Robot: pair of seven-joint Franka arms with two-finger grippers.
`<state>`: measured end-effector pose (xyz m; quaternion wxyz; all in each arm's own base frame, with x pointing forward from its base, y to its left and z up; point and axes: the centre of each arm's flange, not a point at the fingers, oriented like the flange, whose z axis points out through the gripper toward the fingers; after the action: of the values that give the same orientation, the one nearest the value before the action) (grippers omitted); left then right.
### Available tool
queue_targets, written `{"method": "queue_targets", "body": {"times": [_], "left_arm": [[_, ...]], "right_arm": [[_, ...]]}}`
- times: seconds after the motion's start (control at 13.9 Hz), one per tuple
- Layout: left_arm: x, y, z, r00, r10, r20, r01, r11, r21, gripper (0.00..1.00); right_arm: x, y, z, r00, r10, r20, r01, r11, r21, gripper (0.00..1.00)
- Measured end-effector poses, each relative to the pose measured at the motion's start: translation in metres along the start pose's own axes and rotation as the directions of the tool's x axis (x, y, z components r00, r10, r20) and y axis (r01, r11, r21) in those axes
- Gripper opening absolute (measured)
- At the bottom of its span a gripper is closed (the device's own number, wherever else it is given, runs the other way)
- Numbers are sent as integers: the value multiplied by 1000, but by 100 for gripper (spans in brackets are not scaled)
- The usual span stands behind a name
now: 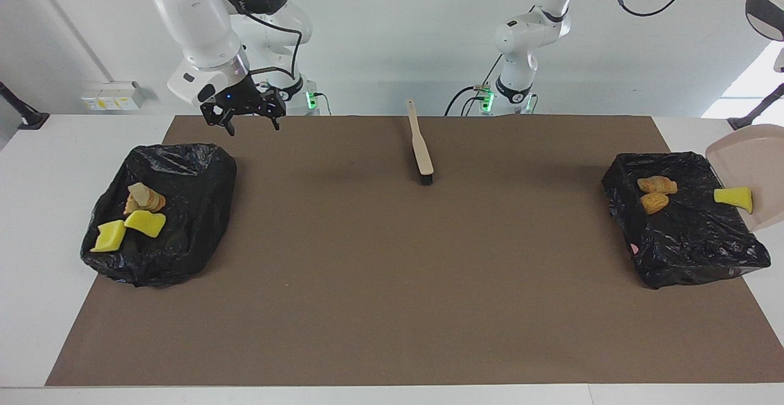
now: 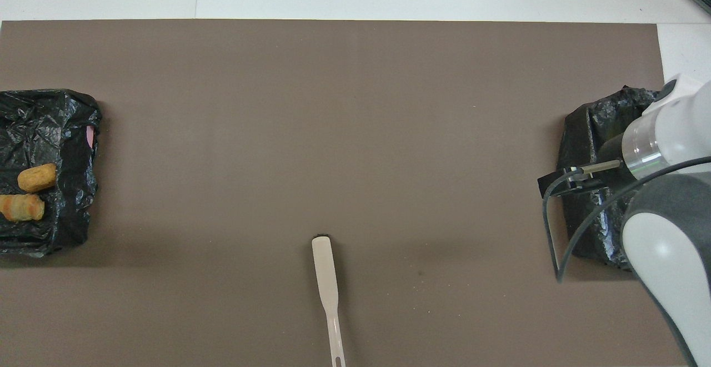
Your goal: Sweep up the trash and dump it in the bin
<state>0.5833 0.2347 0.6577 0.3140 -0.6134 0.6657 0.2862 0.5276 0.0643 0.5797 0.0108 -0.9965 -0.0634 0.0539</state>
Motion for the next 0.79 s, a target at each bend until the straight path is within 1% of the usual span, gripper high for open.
{"method": "queue_targets", "body": {"times": [0.14, 0.29, 0.5, 0.58, 0.65, 0.79], "left_arm": [[5, 1, 1, 1000, -15, 1, 15, 1000, -3, 33], [20, -5, -4, 999, -46, 5, 46, 999, -1, 33], [41, -11, -19, 993, -115, -9, 115, 993, -31, 33], [45, -9, -22, 988, -151, -32, 149, 987, -53, 33], [47, -6, -24, 980, -187, -73, 181, 981, -73, 33], [40, 4, -30, 947, -259, -188, 240, 964, -118, 33]], "right_arm": [[1, 20, 0, 999, 37, -8, -37, 999, 3, 100], [6, 43, -2, 996, 69, -47, -69, 998, 1, 100], [6, 73, -3, 994, 90, -62, -92, 995, -26, 100], [6, 75, -9, 993, 93, -74, -96, 995, -30, 100], [6, 75, -17, 992, 93, -89, -96, 995, -33, 100], [3, 76, -31, 991, 95, -98, -99, 994, -34, 100]]}}
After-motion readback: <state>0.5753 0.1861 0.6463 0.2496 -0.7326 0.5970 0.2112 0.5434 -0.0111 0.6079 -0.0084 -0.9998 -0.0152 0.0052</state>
